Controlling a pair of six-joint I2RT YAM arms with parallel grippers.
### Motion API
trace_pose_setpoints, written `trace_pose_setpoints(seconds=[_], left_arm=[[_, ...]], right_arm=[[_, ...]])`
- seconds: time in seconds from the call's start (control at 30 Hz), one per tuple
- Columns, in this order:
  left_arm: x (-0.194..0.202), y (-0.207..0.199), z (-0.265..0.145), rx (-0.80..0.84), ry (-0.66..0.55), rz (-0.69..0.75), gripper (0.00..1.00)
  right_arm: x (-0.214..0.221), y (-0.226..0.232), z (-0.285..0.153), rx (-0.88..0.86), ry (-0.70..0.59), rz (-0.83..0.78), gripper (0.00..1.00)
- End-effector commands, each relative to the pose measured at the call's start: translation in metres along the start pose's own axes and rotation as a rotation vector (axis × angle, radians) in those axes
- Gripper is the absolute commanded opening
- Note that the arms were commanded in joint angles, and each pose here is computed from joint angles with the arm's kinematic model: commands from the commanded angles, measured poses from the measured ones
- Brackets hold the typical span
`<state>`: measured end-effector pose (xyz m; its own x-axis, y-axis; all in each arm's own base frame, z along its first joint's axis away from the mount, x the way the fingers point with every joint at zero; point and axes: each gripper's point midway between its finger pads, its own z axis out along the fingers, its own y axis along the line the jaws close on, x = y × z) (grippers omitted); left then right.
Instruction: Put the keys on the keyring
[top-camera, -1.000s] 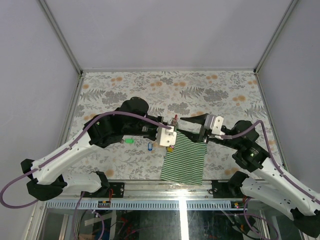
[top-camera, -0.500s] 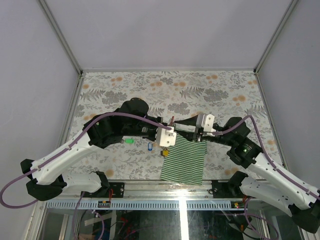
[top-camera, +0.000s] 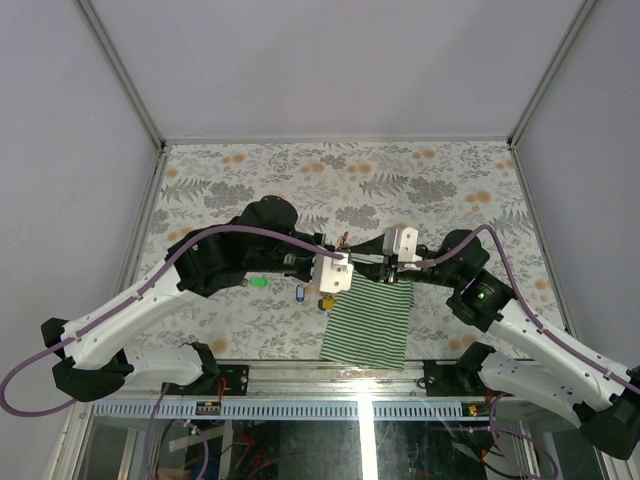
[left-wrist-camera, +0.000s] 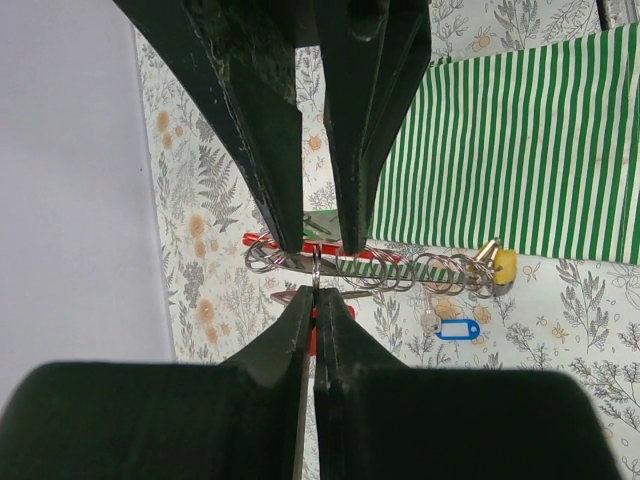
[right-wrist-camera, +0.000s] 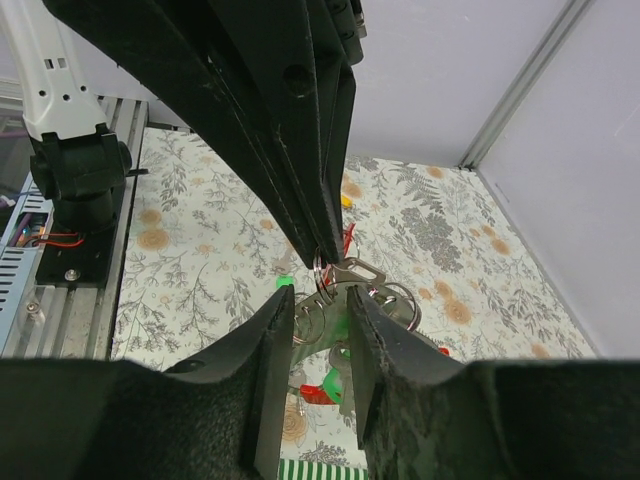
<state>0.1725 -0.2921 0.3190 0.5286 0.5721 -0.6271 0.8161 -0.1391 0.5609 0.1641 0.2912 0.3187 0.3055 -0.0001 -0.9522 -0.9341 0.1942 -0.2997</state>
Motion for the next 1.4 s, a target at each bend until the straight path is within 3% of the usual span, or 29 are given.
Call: trace_pose_setpoints(seconds=[0.0,0.9,1.1,1.37], left_arm=[[-0.013,0.013,-0.007,-0.054,-0.028,0.011,0.00],[-0.014,0.012,-0.004,-0.048,-0.030,-0.005,0.00],[-0.020,0.013,-0.007,-0.051,-0.051,-0.015,0.00],[-0.047,0.011,-0.026,-0.103,-0.215,-0.062,0.23]], right_arm=[[-0.024,-0.003,0.006,-0.013,-0.079,-0.062,0.33],[-0.020,-0.008,0.015,-0.012,-0.083,-0.050,0.18],[-0.019,-0.010,0.015,-0.003,-0.073,-0.042,0.00],[-0.037,-0.008,0.000,0.011,-0.083,-0.073,0.00]])
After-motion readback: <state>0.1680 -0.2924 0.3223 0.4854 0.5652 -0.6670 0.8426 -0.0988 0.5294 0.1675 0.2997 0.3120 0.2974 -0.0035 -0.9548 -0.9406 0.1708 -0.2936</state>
